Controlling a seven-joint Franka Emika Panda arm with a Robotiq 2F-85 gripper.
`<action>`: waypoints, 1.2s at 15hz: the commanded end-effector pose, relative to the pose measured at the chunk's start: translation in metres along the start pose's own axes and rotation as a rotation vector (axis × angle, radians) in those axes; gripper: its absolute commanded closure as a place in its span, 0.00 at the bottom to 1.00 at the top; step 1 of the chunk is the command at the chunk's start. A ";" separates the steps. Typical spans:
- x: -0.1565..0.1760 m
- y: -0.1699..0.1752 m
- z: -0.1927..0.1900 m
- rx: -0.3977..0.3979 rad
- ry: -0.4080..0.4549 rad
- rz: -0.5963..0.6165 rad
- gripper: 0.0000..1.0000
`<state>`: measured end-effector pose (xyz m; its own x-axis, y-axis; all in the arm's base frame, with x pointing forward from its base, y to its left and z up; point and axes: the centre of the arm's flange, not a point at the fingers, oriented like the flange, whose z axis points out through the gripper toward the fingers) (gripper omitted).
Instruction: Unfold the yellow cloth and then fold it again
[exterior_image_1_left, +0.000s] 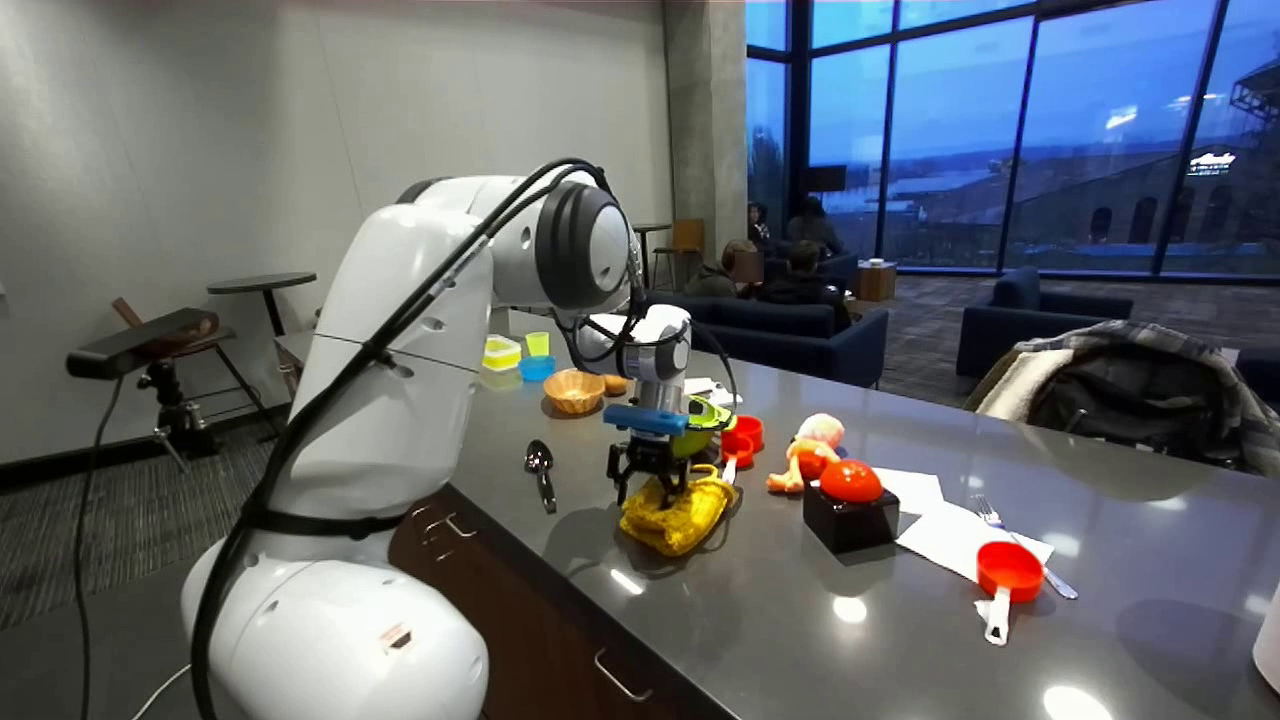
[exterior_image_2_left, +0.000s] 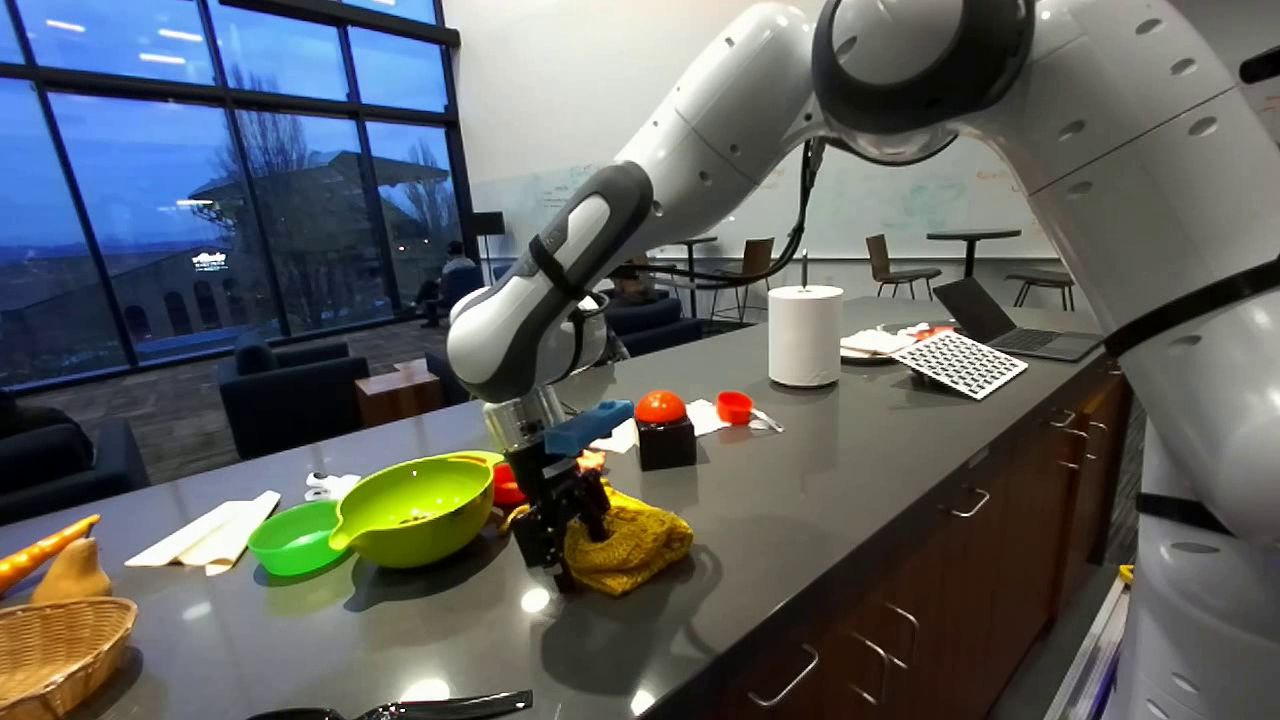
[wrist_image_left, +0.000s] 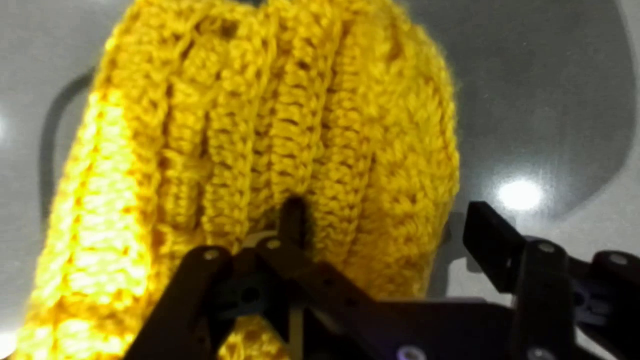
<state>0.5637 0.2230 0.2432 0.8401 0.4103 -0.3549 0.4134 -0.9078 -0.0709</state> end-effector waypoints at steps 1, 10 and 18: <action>-0.002 0.003 0.004 0.015 0.018 -0.012 0.47; -0.007 0.010 -0.003 0.013 0.038 0.000 0.98; -0.015 0.012 -0.022 -0.015 0.020 0.007 0.97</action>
<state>0.5710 0.2113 0.2532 0.8519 0.4030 -0.3343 0.4050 -0.9118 -0.0672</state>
